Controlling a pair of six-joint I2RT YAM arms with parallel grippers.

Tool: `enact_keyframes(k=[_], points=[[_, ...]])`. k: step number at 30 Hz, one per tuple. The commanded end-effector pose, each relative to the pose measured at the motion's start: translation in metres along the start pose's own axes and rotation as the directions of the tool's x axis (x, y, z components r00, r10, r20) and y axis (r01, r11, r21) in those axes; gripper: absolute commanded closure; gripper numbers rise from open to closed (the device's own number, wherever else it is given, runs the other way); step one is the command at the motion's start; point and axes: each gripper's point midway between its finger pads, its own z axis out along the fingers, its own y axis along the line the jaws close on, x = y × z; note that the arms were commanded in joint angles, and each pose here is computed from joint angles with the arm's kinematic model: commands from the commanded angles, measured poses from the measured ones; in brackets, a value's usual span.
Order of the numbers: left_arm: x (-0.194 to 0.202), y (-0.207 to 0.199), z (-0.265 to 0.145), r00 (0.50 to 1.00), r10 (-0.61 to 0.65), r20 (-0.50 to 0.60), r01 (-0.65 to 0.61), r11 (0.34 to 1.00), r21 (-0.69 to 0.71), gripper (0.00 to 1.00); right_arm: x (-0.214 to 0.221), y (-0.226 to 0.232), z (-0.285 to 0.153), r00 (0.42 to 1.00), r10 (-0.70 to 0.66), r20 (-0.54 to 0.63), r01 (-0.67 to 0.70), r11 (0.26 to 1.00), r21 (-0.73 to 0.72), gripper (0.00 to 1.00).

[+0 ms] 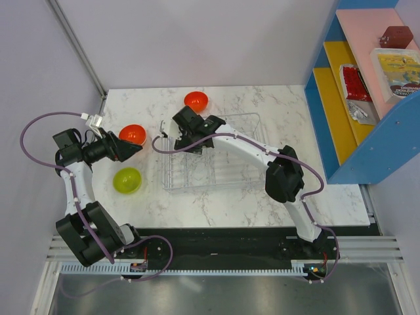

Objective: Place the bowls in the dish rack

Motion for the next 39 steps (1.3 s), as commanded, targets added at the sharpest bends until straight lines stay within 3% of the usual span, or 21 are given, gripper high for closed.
enact_keyframes(k=[1, 17, 20, 23, 32, 33, 39], points=[[-0.004, -0.003, -0.001, 0.998, 0.057, 0.016, -0.058, 0.998, 0.031, 0.05, -0.032, -0.031, -0.018, 0.996, -0.052, 0.075, 0.043, 0.991, 0.127, 1.00], [-0.004, -0.006, -0.002, 0.998, 0.066, 0.020, -0.066, 0.997, 0.032, 0.05, -0.016, -0.010, 0.016, 0.992, -0.127, 0.012, 0.125, 0.988, 0.093, 1.00], [-0.005, -0.006, -0.002, 0.997, 0.070, 0.021, -0.071, 0.997, 0.033, 0.05, -0.015, -0.009, 0.020, 0.992, -0.129, 0.007, 0.127, 0.987, 0.094, 0.96], [-0.004, -0.007, -0.002, 0.997, 0.072, 0.021, -0.073, 0.997, 0.035, 0.05, -0.014, -0.009, 0.021, 0.991, -0.132, 0.003, 0.131, 0.987, 0.096, 0.78], [-0.004, -0.007, -0.003, 0.997, 0.073, 0.023, -0.074, 0.997, 0.035, 0.05, -0.007, -0.010, 0.031, 0.995, -0.096, -0.018, 0.097, 0.988, 0.116, 0.41], [-0.004, -0.008, -0.003, 0.997, 0.074, 0.025, -0.075, 0.997, 0.035, 0.05, -0.007, -0.014, 0.031, 0.996, -0.085, -0.014, 0.086, 0.987, 0.135, 0.31], [-0.004, -0.008, -0.003, 0.997, 0.073, 0.026, -0.073, 0.997, 0.035, 0.05, -0.009, -0.023, 0.028, 0.998, -0.064, -0.009, 0.064, 0.981, 0.182, 0.11]])
